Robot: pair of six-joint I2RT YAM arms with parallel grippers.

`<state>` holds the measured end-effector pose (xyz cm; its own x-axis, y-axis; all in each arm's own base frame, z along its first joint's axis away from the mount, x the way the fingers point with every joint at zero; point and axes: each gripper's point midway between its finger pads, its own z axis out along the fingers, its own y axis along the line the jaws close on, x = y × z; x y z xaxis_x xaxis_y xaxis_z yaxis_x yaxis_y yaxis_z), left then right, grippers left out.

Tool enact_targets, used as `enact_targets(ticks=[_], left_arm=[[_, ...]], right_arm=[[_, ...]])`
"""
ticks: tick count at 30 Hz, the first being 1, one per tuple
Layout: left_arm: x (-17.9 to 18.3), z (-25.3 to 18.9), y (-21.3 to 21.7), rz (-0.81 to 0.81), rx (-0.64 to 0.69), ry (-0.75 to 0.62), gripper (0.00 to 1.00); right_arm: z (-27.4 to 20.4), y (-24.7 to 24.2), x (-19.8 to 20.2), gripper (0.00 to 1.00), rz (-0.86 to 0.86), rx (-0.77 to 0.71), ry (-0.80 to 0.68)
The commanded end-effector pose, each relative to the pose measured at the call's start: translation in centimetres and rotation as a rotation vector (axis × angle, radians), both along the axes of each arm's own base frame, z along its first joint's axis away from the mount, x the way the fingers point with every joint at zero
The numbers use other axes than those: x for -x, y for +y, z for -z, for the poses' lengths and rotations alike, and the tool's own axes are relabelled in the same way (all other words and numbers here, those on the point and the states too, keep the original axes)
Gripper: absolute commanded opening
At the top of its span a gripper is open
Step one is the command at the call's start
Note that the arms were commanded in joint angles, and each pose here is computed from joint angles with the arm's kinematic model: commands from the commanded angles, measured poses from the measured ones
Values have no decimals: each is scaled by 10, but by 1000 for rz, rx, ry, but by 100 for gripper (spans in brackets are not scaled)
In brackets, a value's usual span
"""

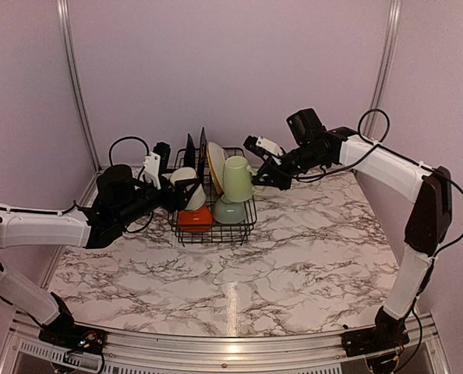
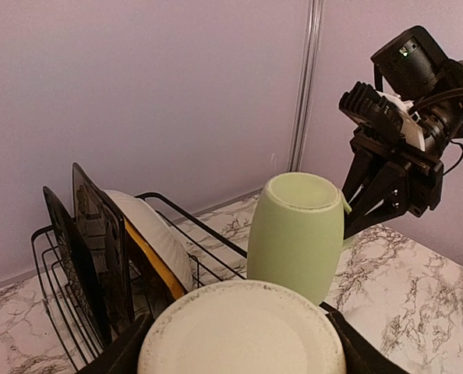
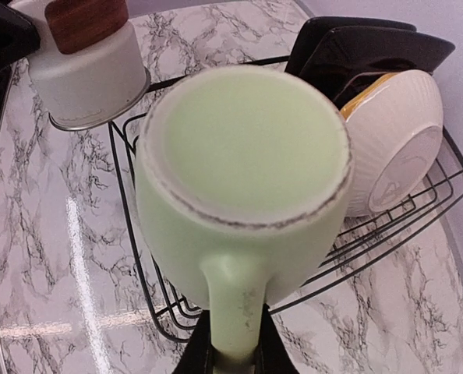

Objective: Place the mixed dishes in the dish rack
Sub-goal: Place the cup at the center of the board.

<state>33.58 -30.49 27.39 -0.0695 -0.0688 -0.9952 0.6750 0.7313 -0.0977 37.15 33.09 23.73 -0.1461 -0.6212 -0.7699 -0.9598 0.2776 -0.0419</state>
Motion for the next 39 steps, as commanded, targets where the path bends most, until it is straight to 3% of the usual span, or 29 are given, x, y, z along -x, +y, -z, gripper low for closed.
enact_targets(ticks=[1,12,19,31,39], left_arm=[[-1,-5,-11,41,31,-3,40],[-4,-11,-7,15,35,-18,40],[-3,-21,-4,6,49,-37,40],[0,-51,10,-32,82,-74,41],[1,-22,53,-203,73,-36,41]], right_arm=[[-41,-17,-12,0,44,-94,-94],[-31,-82,-33,0,205,-99,-81],[23,-130,-26,0,300,-43,-32],[103,-147,-4,0,337,-16,65],[134,-155,11,0,343,38,108]])
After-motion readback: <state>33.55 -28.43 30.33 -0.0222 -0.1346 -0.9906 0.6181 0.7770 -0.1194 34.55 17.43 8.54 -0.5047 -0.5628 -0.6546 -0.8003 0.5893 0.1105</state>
